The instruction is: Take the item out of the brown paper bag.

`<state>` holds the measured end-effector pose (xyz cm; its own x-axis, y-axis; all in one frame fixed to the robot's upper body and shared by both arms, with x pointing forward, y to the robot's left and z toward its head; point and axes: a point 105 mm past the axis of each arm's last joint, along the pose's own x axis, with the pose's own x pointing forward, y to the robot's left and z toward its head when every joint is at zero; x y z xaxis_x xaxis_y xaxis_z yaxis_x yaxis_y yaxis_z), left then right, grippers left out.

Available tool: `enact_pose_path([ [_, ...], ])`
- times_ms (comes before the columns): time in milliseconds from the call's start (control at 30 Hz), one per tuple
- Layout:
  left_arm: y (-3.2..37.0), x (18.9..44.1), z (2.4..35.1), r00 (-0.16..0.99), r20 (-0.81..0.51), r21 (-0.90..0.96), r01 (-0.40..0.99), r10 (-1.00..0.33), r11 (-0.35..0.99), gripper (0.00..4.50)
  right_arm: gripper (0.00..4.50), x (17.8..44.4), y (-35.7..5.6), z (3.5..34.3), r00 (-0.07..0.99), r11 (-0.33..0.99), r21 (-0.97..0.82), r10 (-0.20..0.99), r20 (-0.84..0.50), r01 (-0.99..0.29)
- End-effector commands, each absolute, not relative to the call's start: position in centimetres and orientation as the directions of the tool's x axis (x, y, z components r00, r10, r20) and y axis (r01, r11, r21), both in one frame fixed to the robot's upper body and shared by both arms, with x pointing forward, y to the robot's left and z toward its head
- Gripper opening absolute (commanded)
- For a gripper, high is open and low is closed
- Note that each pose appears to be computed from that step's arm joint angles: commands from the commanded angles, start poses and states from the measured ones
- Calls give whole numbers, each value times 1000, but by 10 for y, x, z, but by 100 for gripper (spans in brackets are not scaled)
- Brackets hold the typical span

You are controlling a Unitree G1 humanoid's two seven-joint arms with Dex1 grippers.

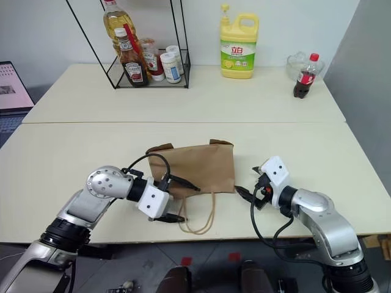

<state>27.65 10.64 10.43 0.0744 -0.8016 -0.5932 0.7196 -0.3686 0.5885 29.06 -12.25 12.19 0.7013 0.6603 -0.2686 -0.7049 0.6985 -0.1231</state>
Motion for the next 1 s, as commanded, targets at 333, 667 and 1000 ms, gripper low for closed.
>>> enact_pose_path([
  [333,94,285,131,101,-457,553,811,-884,-193,146,450,282,-136,131,698,661,-227,656,-288,-715],
  [667,89,321,164,341,-223,302,915,-913,268,4,450,245,-127,89,452,283,-389,763,-463,-877],
  [1000,84,330,172,430,-177,188,898,-885,399,4,450,257,-90,88,363,-64,-902,901,-236,-427],
])
